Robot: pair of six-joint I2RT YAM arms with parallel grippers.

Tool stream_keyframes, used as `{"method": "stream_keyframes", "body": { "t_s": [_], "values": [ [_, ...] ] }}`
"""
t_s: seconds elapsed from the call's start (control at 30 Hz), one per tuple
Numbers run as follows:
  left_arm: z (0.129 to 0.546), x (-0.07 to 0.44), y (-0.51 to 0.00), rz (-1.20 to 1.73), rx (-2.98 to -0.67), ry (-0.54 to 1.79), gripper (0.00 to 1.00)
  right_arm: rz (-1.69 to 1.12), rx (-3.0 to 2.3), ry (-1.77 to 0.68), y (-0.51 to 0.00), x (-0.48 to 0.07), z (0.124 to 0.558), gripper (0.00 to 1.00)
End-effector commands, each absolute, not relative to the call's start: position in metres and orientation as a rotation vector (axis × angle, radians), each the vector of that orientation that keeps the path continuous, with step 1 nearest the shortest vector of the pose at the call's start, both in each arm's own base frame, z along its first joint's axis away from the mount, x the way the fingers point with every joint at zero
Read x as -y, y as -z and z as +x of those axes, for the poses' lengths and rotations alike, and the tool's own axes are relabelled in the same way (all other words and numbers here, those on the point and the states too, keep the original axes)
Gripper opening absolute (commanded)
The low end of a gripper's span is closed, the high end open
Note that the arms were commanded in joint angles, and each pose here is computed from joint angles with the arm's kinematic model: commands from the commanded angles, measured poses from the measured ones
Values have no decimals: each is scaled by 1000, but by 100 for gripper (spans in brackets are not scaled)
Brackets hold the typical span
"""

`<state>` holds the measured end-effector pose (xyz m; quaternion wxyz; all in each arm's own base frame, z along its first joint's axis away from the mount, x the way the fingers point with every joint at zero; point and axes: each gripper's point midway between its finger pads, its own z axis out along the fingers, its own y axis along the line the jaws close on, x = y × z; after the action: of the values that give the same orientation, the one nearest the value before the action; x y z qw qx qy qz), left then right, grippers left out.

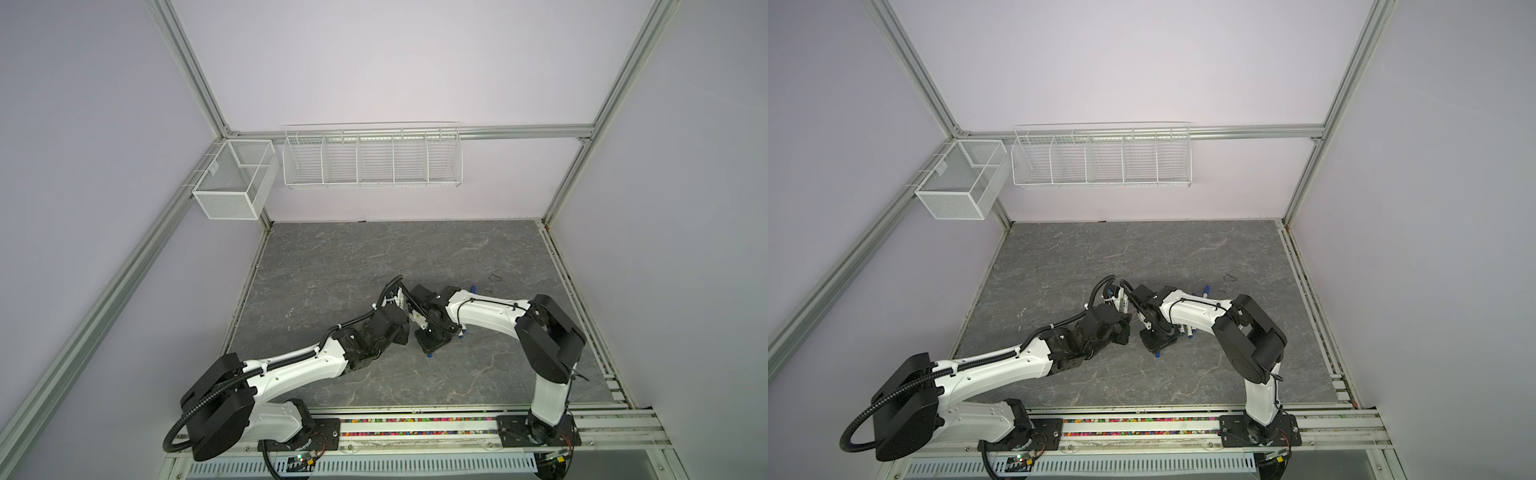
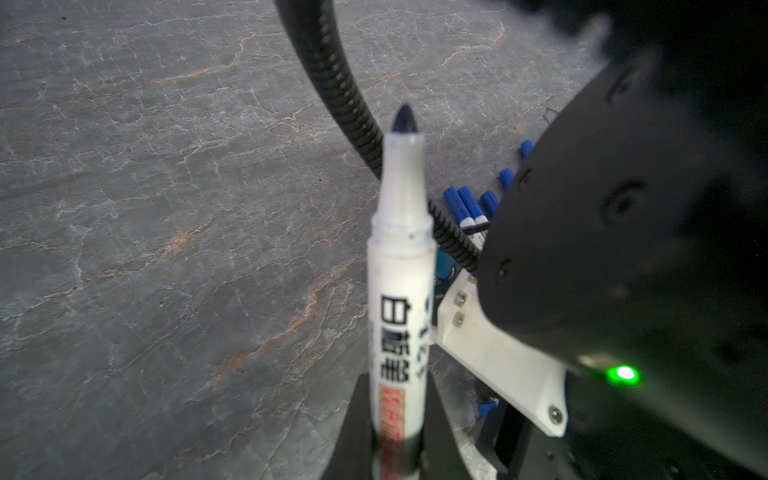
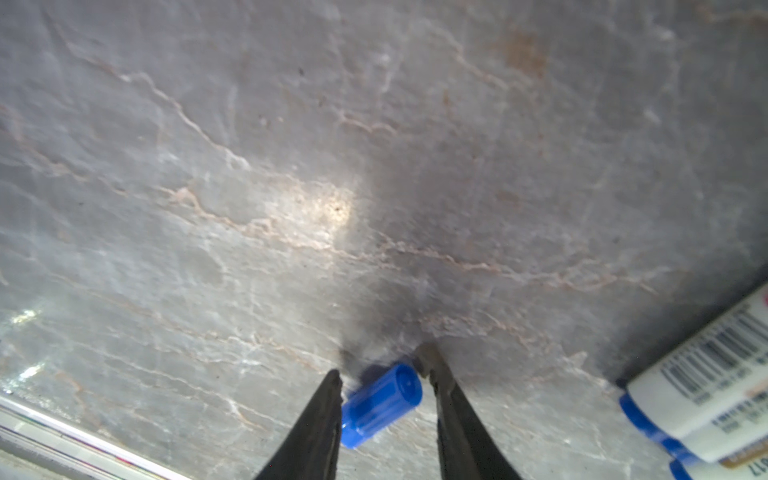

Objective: Insert the pens into the pen caps
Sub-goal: 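Close the right gripper on the blue cap, then lift the blue cap and carry it above the marker tip held by the left gripper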

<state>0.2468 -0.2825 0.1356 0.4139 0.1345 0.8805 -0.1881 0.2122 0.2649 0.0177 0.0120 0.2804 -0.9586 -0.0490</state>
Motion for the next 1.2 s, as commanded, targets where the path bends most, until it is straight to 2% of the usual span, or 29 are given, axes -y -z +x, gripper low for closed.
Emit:
{"method": "stream_keyframes", "body": {
  "t_s": [0.0, 0.17, 0.4, 0.57, 0.73, 1.0, 1.17],
  "values": [
    [247, 278, -137, 318, -2216, 470, 0, 828, 2943, -64, 1, -228, 200, 40],
    [247, 279, -138, 318, -2214, 474, 0, 815, 2941, -60, 3, -226, 198, 37],
    [246, 283, -139, 341, -2212, 489, 0, 822, 2951, -40, 3, -231, 200, 20],
    [238, 296, -135, 442, -2224, 537, 0, 825, 3043, 36, -17, -240, 214, 13],
    [233, 309, -132, 493, -2239, 598, 0, 768, 3261, 351, -68, -253, 241, 10],
    [225, 331, -131, 575, -2224, 697, 0, 308, 3533, 1111, -156, -236, 280, 9],
    [216, 346, -132, 670, -2208, 744, 0, 168, 3538, 1474, -191, -236, 289, 8]
  ]
}}
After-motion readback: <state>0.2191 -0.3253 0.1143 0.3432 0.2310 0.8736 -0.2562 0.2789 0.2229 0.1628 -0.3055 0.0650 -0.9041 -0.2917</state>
